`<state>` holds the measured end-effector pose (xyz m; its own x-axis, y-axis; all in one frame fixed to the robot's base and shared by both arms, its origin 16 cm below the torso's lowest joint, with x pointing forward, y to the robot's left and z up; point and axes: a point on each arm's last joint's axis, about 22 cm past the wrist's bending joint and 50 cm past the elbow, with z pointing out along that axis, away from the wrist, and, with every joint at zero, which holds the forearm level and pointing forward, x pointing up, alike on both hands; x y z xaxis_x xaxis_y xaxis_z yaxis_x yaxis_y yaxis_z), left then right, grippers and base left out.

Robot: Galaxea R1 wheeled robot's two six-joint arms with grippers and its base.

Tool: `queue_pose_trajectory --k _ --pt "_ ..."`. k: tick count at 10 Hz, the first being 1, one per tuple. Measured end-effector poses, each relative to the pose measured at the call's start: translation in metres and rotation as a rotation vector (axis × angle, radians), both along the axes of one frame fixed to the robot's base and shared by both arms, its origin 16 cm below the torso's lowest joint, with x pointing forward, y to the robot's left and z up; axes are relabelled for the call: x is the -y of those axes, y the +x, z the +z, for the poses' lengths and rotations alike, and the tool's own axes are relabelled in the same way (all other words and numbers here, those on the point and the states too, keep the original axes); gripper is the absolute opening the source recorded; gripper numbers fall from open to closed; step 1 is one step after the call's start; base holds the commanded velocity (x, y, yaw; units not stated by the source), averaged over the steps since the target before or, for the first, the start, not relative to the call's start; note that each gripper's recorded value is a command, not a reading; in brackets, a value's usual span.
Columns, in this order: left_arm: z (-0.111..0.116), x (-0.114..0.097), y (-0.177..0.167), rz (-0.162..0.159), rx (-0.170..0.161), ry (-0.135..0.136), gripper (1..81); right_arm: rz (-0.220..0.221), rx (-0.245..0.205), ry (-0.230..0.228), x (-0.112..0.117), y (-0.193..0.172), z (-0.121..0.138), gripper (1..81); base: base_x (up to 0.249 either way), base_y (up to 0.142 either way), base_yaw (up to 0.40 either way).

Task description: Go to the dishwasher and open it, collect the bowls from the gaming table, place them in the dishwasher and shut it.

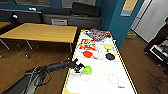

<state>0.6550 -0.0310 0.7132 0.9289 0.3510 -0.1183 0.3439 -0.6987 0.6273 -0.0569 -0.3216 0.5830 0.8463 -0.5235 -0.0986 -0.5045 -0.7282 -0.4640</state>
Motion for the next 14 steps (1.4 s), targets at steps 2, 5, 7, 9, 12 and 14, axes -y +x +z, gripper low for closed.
queue_pose_trajectory --k 2,5,7,9,12,14 --pt "-0.003 -0.018 0.010 0.057 0.015 -0.021 81.1 0.000 0.000 0.006 -0.004 0.000 -0.001 1.0 0.000 0.000 0.000" --pt "-0.009 -0.034 0.015 0.127 0.020 -0.055 81.1 0.001 0.004 0.005 -0.004 0.003 -0.001 1.0 0.000 0.000 0.000" --pt "-0.009 -0.010 0.010 0.113 0.019 -0.071 81.1 0.000 0.003 0.008 -0.006 0.003 -0.003 1.0 0.000 0.000 0.000" --pt "-0.021 0.006 -0.003 0.097 0.003 -0.062 81.1 0.001 0.004 0.006 -0.005 0.004 -0.003 1.0 0.000 0.000 0.000" --pt "-0.022 0.029 -0.015 0.031 0.024 -0.043 81.1 0.000 0.008 0.010 -0.008 0.006 -0.004 1.0 0.000 0.000 0.000" --pt "-0.024 0.034 -0.030 -0.034 -0.038 0.034 81.1 0.000 0.007 0.012 -0.010 0.006 -0.004 1.0 0.000 0.000 0.000"
